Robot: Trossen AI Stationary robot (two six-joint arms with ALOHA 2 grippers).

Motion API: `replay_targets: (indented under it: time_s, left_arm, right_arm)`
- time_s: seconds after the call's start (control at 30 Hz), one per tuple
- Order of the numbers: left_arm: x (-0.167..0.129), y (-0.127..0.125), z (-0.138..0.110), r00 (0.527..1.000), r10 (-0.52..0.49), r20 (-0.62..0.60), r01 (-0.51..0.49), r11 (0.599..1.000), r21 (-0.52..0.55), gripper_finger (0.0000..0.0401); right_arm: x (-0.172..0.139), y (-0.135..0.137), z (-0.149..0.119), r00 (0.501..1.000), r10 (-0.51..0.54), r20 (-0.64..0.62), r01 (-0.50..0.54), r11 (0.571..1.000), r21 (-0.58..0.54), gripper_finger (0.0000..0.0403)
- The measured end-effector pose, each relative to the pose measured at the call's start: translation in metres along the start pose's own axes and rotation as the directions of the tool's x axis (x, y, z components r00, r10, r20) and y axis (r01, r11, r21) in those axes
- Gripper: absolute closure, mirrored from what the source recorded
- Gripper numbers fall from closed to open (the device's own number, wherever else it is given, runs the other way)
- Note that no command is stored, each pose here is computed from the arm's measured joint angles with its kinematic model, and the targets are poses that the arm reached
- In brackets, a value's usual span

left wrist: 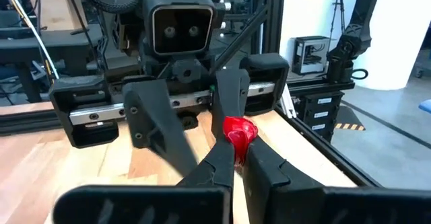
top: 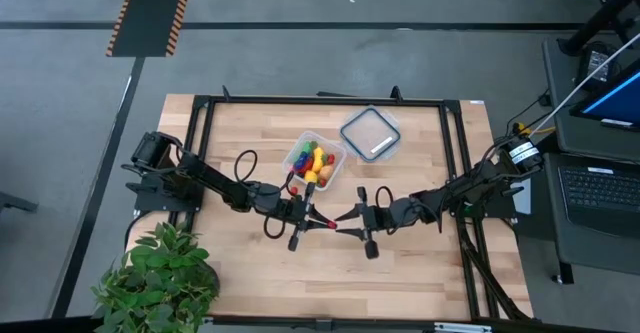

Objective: Pick and placing Produce into tupperware
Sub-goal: Put the bottom red cherry into the transparent container

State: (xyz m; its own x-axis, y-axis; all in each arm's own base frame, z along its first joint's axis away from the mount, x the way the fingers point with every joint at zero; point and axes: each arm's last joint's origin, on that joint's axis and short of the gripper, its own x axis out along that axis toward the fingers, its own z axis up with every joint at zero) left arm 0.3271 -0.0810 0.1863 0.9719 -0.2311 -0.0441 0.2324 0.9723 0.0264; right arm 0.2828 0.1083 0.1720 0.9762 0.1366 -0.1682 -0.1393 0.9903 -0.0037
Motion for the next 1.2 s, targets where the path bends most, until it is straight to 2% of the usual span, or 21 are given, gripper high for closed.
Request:
replay_targets:
  time_s: [0.17,0.27,0.5,0.73,0.9,1.03,1.2]
  left_arm:
    - [0.0,0.0,0.0,1.0,0.002,-0.001,-0.002,1.0,0.008,0.0397]
    - [0.0,0.003,-0.001,1.0,0.021,-0.013,-0.021,1.0,0.011,0.0397]
    - [-0.007,0.014,0.008,0.996,0.063,-0.061,-0.062,0.998,0.01,0.0397]
    - [-0.022,0.021,0.027,0.991,0.086,-0.107,-0.081,0.995,0.049,0.0397]
    - [-0.033,0.025,0.031,0.981,0.102,-0.167,-0.097,0.995,0.04,0.0397]
    - [-0.045,0.024,0.033,0.982,0.107,-0.159,-0.102,0.994,0.04,0.0398]
    - [-0.07,0.025,0.037,0.975,0.186,-0.125,-0.181,0.982,0.048,0.0398]
  right_arm:
    - [0.0,-0.003,-0.003,0.994,-0.103,-0.026,0.101,0.992,-0.081,0.024]
    - [0.0,-0.004,-0.003,0.989,-0.147,-0.026,0.144,0.986,-0.083,0.0224]
    - [-0.001,-0.005,-0.009,0.983,-0.157,-0.09,0.148,0.983,-0.107,0.0204]
    - [-0.002,-0.005,-0.015,0.976,-0.162,-0.145,0.148,0.983,-0.105,0.0202]
    - [-0.002,-0.006,-0.017,0.973,-0.164,-0.16,0.148,0.983,-0.109,0.0202]
    - [-0.002,-0.006,-0.018,0.97,-0.166,-0.179,0.157,0.986,-0.061,0.0202]
    - [-0.003,-0.005,-0.02,0.967,-0.164,-0.196,0.157,0.986,-0.051,0.0202]
